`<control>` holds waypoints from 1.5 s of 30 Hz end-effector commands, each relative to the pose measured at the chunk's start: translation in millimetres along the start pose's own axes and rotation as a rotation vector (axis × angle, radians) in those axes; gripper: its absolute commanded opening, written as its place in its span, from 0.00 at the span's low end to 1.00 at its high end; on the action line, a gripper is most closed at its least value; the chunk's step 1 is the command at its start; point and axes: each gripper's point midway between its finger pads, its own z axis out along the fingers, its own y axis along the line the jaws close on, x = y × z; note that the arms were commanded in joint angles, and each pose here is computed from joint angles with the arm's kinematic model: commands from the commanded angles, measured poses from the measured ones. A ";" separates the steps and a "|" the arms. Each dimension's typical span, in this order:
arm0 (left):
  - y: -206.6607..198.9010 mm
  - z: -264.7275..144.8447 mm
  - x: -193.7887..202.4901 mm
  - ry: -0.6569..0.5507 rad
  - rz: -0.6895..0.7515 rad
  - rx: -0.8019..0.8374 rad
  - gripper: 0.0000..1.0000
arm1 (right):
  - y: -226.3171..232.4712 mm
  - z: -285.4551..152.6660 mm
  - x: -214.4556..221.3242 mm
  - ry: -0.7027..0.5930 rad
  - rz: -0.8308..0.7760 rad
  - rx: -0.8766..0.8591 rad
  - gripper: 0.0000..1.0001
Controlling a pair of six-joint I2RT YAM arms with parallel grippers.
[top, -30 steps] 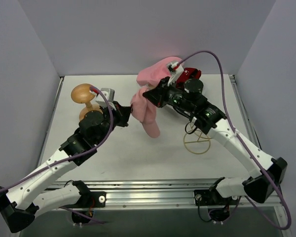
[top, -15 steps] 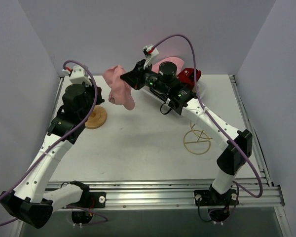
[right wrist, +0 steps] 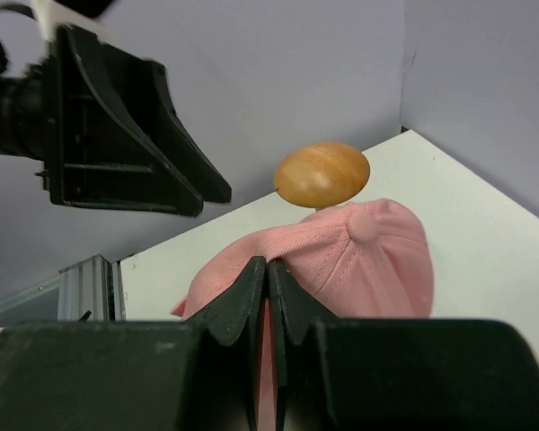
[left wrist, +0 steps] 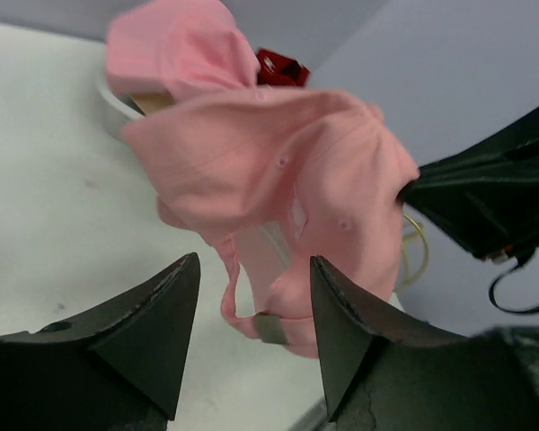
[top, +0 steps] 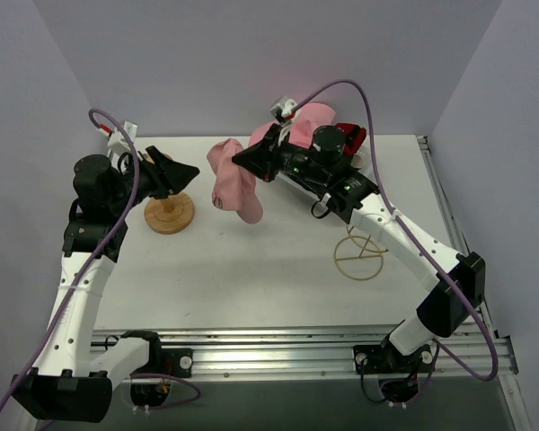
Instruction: Stack the hats
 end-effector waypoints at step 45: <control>-88.1 11.8 77.8 0.212 -0.573 0.732 0.29 | 77.7 -49.3 -87.6 -0.232 -0.129 -0.223 0.00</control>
